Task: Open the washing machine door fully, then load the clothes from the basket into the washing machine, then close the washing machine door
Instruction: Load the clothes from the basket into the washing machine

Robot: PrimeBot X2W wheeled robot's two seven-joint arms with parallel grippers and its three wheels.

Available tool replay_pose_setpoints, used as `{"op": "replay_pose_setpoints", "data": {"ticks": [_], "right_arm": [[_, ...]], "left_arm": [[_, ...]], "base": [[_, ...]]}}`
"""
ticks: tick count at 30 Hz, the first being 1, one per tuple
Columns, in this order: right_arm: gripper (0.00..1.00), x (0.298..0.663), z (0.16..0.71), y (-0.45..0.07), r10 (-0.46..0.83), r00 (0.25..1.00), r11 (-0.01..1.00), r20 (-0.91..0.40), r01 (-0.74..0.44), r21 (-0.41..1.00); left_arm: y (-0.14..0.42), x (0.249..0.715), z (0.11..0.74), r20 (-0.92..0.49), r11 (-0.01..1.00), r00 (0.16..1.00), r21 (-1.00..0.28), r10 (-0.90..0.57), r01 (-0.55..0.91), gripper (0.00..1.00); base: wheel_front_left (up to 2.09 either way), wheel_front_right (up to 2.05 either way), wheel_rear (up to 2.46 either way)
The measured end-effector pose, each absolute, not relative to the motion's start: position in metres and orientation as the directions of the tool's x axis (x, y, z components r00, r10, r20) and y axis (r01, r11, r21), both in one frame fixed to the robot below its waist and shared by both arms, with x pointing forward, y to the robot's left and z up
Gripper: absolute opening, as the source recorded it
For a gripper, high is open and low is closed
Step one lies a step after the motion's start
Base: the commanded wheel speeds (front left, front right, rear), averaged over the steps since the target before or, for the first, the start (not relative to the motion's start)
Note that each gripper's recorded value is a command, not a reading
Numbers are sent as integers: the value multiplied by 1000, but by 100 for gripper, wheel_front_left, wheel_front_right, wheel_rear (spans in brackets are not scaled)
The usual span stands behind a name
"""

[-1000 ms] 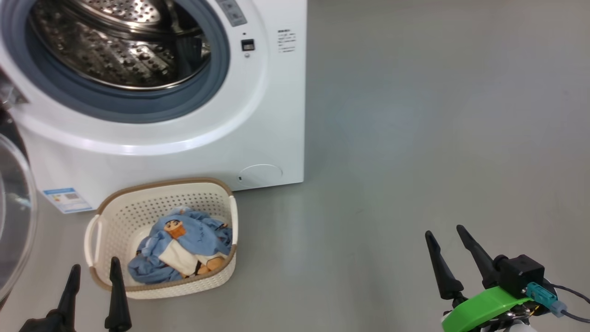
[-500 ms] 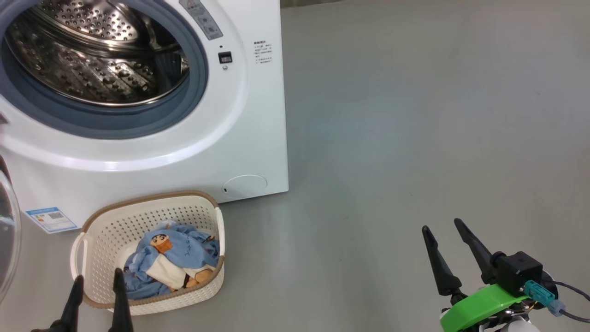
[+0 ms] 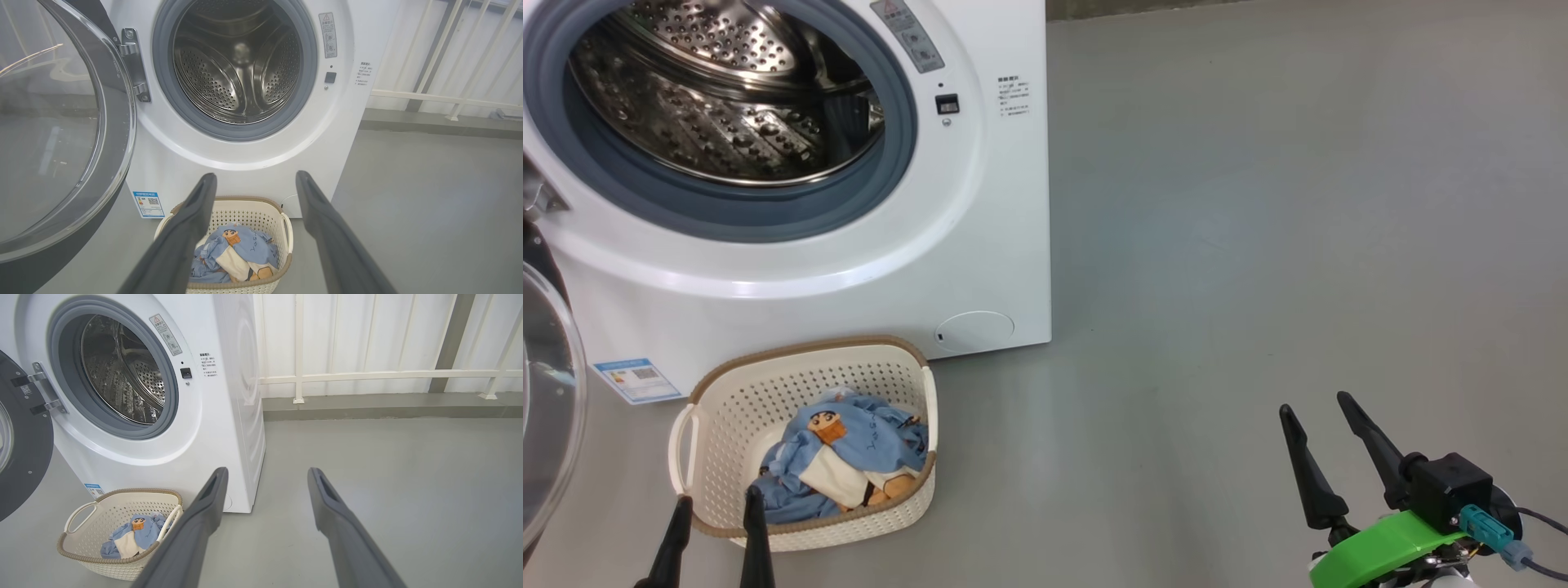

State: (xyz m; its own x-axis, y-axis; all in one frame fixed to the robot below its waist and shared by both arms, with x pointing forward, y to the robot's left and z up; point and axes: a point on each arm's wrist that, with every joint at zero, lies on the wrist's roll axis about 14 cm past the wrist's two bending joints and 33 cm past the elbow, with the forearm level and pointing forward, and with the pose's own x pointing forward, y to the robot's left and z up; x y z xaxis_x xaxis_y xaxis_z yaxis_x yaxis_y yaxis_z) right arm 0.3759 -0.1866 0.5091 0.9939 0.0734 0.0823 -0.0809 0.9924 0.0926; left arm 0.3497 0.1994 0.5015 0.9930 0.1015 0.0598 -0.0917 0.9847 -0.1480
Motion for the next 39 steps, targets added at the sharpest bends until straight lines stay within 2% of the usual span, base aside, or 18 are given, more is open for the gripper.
{"op": "replay_pose_setpoints", "data": {"ticks": [39], "right_arm": [[100,381,504,-180,82,994,990,70,-89,110]], "left_arm": [[205,344,497,47,985,993,-139,112,-104,100]], "base": [[4,-4,0]]}}
